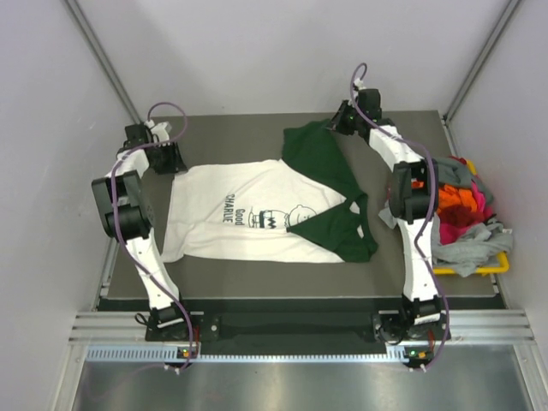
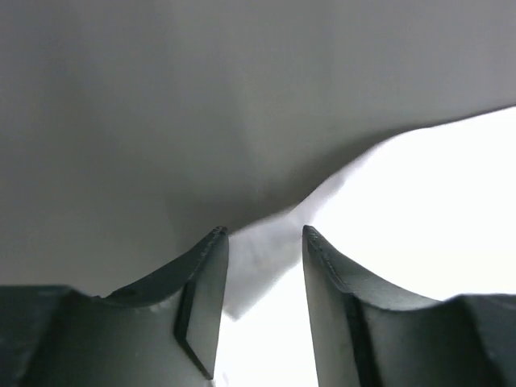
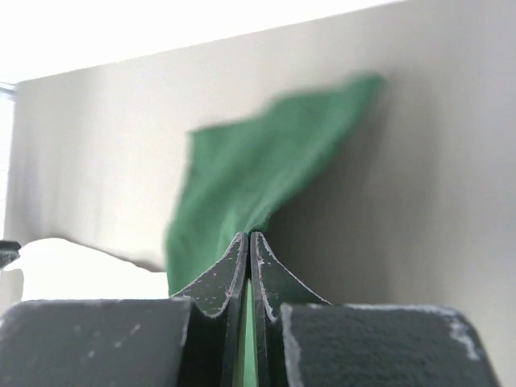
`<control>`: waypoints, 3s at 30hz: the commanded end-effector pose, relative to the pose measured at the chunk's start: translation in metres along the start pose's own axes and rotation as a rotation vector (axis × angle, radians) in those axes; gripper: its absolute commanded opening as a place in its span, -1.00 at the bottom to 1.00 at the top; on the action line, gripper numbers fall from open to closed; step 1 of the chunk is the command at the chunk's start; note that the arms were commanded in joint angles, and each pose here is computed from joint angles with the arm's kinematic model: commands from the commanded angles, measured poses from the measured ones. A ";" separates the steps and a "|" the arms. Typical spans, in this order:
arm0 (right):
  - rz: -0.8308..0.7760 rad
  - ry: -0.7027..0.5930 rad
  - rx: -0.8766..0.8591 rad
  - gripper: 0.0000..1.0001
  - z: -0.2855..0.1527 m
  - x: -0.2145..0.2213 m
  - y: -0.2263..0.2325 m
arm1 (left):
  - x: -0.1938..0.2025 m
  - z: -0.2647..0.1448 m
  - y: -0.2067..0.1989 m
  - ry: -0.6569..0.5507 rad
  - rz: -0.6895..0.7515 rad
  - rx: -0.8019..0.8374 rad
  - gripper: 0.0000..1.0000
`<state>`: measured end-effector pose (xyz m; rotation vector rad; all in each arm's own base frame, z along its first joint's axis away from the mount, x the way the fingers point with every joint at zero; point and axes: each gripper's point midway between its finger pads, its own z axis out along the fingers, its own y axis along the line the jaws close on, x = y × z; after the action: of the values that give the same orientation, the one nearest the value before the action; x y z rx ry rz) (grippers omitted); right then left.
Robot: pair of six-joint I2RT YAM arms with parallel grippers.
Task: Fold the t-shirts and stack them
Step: Fold the tshirt
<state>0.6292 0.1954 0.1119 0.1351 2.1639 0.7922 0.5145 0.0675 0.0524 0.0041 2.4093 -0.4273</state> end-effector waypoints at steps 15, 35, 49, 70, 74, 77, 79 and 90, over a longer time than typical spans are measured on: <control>-0.163 -0.043 -0.072 -1.00 -0.045 -0.018 0.061 | -0.009 0.000 0.028 -0.005 -0.048 0.000 -0.01; -0.280 0.090 -0.047 -1.00 -0.154 0.052 0.074 | -0.011 -0.050 -0.008 -0.080 -0.046 0.180 -1.00; -0.153 0.222 0.083 -1.00 -0.257 0.188 0.030 | 0.043 -0.089 0.007 -0.039 0.207 0.032 -1.00; 0.018 0.333 0.224 -0.89 -0.271 0.264 -0.009 | 0.059 -0.092 0.015 0.004 0.301 -0.012 -1.00; -0.021 0.298 0.281 0.10 -0.274 0.240 -0.009 | 0.072 -0.109 -0.003 0.072 0.354 0.098 0.97; -0.083 0.178 0.319 0.45 -0.285 0.193 0.003 | 0.047 -0.151 -0.020 -0.029 0.366 0.188 0.98; -0.125 0.126 0.339 0.53 -0.287 0.171 0.004 | 0.027 -0.167 -0.026 -0.096 0.357 0.168 0.98; -0.157 0.220 0.391 0.47 -0.199 0.125 -0.042 | 0.021 -0.071 -0.003 0.060 0.364 -0.140 0.55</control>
<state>0.3940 0.1033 0.1220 0.1445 2.4247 0.3073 0.4363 0.0463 0.1065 0.5499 2.3511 -0.2320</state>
